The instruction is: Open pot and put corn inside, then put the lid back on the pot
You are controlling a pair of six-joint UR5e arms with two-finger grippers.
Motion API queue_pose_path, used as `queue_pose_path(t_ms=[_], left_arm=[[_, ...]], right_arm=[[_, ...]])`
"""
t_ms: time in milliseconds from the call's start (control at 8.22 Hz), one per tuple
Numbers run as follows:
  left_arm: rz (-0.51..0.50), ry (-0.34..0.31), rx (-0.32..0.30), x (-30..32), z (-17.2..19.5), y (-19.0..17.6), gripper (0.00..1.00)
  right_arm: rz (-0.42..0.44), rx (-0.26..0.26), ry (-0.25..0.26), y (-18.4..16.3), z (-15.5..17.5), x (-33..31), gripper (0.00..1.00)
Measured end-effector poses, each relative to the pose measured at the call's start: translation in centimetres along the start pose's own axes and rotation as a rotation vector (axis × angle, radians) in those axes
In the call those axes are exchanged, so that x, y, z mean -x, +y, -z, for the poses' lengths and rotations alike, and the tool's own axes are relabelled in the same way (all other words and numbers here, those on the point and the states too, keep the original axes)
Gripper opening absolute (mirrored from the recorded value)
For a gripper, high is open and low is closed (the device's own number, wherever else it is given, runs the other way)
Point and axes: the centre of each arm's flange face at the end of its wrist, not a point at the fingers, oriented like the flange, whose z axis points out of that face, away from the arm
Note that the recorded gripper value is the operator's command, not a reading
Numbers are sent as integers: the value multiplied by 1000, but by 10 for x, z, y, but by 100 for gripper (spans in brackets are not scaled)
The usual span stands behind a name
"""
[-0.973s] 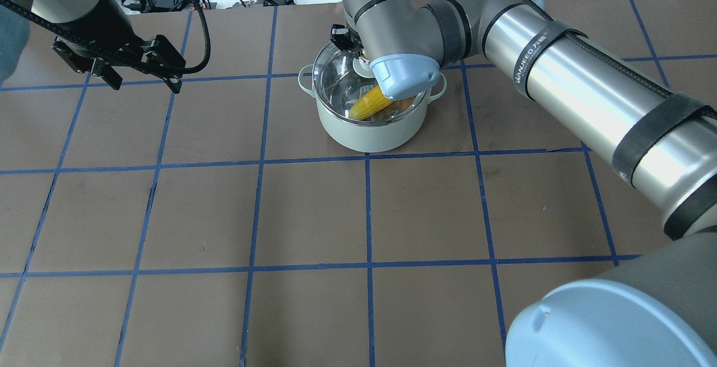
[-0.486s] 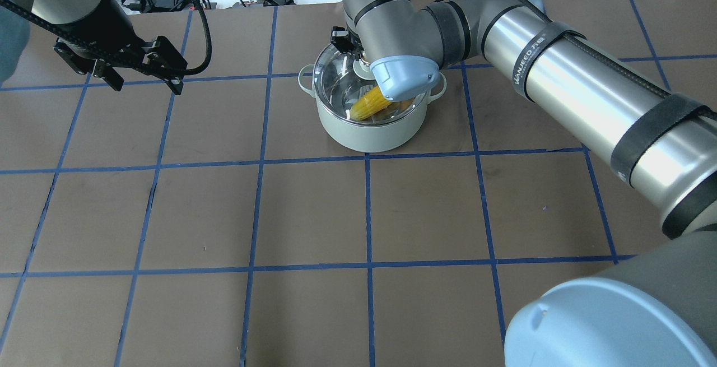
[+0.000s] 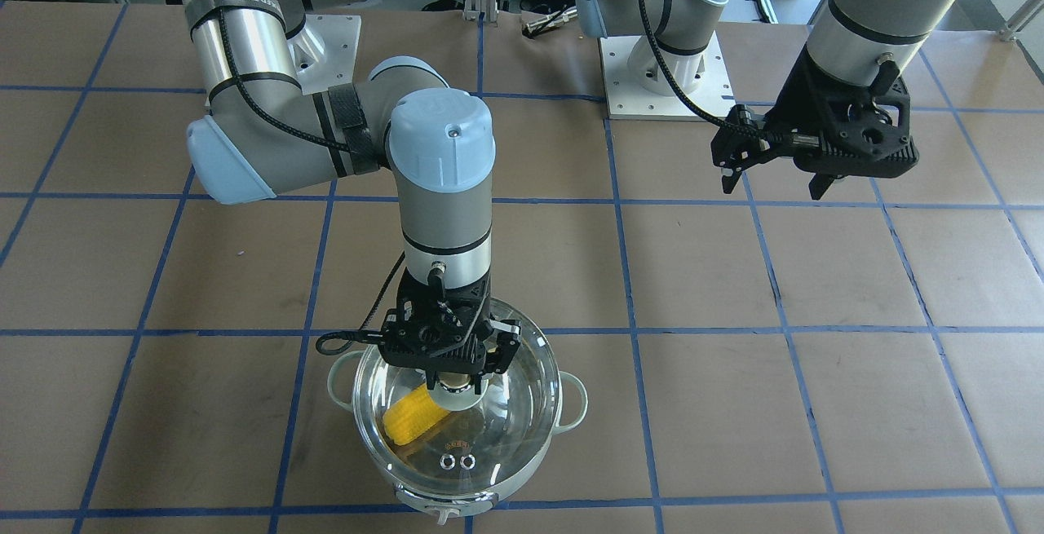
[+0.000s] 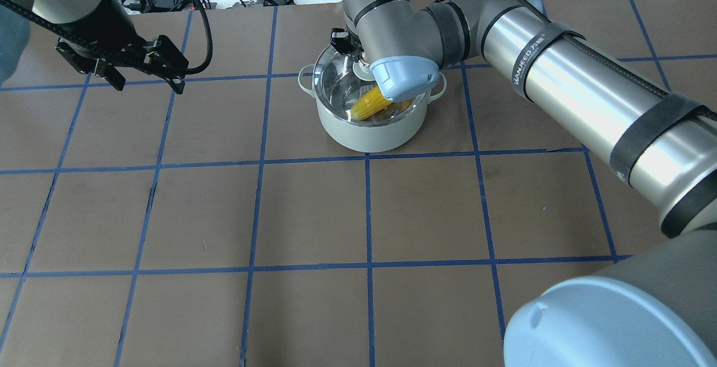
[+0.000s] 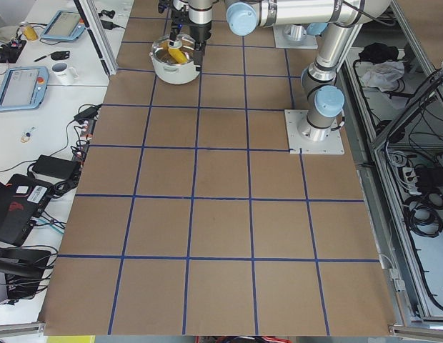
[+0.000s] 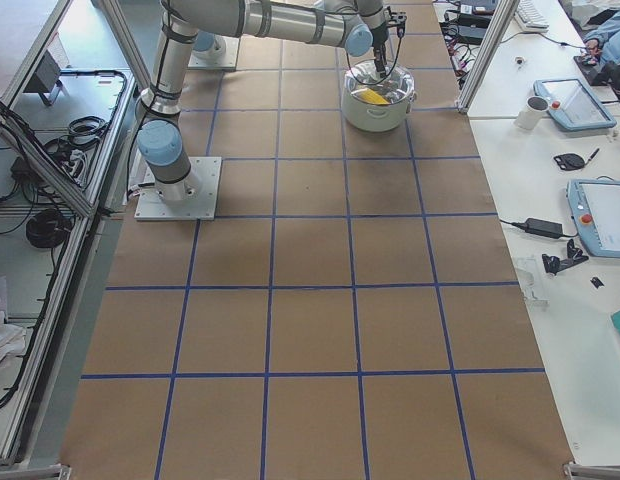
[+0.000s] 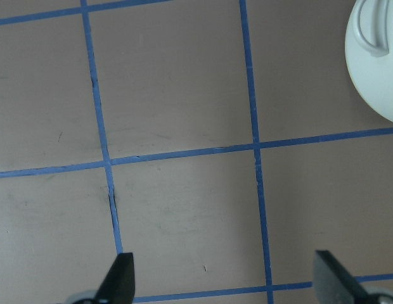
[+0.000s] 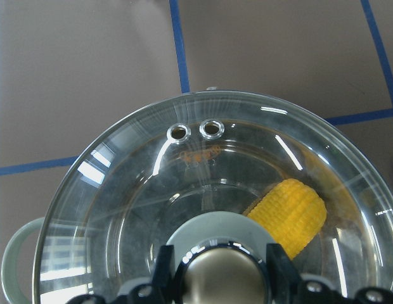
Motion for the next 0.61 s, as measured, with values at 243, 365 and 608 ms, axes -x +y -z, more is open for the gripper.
queue_pose_path(t_ms=[243, 365, 608], left_arm=[[1, 1, 0, 0, 0, 0, 100], [1, 2, 0, 0, -1, -1, 100], [1, 2, -1, 1, 0, -1, 100]], right_arm=[[0, 2, 0, 0, 0, 0, 68], [0, 2, 1, 0, -1, 0, 78], [0, -2, 0, 0, 1, 0, 99]])
